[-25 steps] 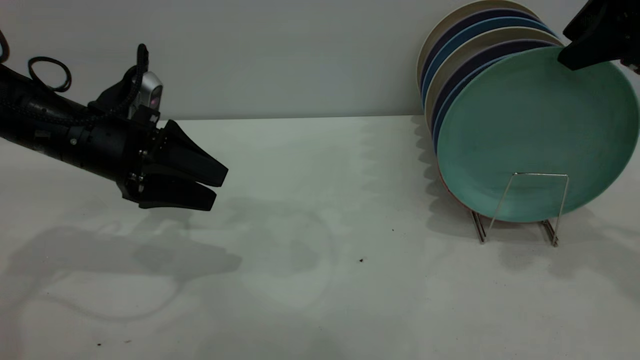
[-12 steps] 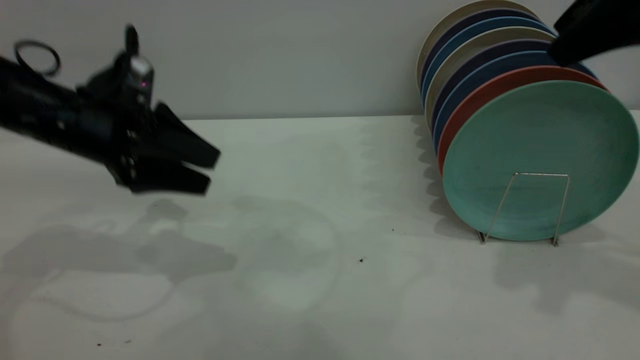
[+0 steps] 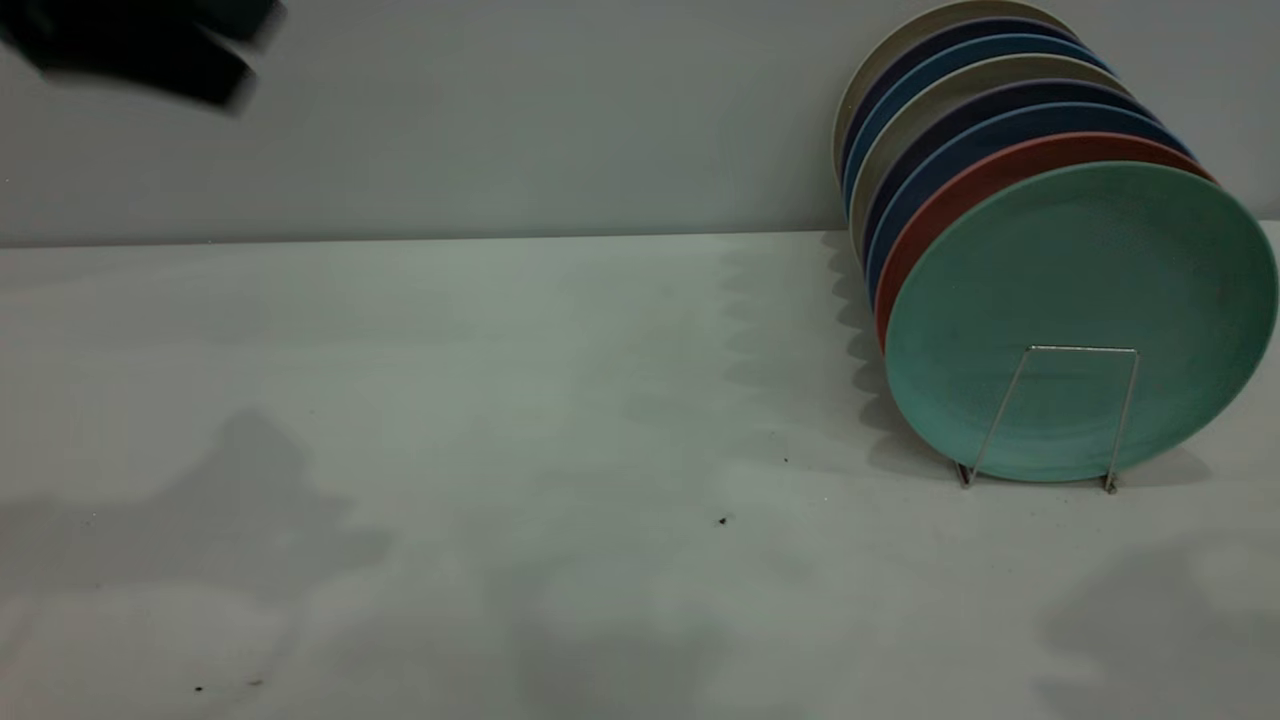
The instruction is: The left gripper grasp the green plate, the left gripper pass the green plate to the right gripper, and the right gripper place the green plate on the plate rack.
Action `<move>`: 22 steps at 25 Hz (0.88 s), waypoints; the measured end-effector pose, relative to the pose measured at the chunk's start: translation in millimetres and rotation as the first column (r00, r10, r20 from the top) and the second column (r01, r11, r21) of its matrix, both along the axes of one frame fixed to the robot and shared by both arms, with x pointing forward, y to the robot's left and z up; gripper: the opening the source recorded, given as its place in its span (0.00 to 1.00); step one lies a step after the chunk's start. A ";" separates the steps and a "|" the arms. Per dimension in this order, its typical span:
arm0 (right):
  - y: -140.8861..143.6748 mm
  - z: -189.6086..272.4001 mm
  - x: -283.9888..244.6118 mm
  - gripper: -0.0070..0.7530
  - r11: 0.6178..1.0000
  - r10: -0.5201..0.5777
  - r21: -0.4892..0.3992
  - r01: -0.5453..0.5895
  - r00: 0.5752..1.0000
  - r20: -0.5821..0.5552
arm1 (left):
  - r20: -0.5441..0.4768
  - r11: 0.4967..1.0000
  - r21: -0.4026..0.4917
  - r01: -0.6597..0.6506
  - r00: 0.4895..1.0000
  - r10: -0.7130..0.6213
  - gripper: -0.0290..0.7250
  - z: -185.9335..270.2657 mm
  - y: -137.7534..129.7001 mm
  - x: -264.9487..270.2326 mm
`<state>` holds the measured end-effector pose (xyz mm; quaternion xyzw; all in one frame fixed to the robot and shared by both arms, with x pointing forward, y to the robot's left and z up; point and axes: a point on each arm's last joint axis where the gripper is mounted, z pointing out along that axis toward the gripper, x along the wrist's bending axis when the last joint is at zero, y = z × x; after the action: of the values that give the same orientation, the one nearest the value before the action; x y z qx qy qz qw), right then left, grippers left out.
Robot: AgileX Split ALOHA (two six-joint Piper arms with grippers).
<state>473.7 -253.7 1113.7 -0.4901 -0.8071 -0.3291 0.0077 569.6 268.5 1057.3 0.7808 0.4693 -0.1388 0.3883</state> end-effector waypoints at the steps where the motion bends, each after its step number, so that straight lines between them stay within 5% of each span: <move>1: -3.6 4.1 -7.1 0.55 0.999 -0.039 -0.037 0.039 0.999 -0.004 | 0.022 0.999 0.036 -0.011 1.000 0.010 0.82 13.2 1.2 -8.9; 6: -25.9 25.6 -45.1 0.55 0.936 -0.262 -0.227 0.269 0.963 0.061 | 0.144 0.963 0.237 -0.127 0.985 0.094 0.82 73.0 10.5 -63.6; 10: -37.6 41.5 -81.0 0.55 0.873 -0.361 -0.281 0.399 0.915 0.179 | 0.217 0.900 0.353 -0.257 0.958 0.188 0.82 99.3 19.8 -99.0; 17: -38.2 -4.1 -139.3 0.55 0.863 -0.375 -0.297 0.409 0.912 0.168 | 0.297 0.777 0.435 -0.454 0.887 0.353 0.82 121.2 32.9 -136.0; 22: -39.4 -62.0 -163.3 0.55 0.850 -0.400 -0.324 0.414 0.909 0.114 | 0.245 0.766 0.448 -0.461 0.887 0.390 0.81 104.0 32.6 -148.7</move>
<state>310.3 -293.1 1051.6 -0.6365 -0.7296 -0.1887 -0.1642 420.9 301.0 1161.3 0.7340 0.6259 0.1318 0.2282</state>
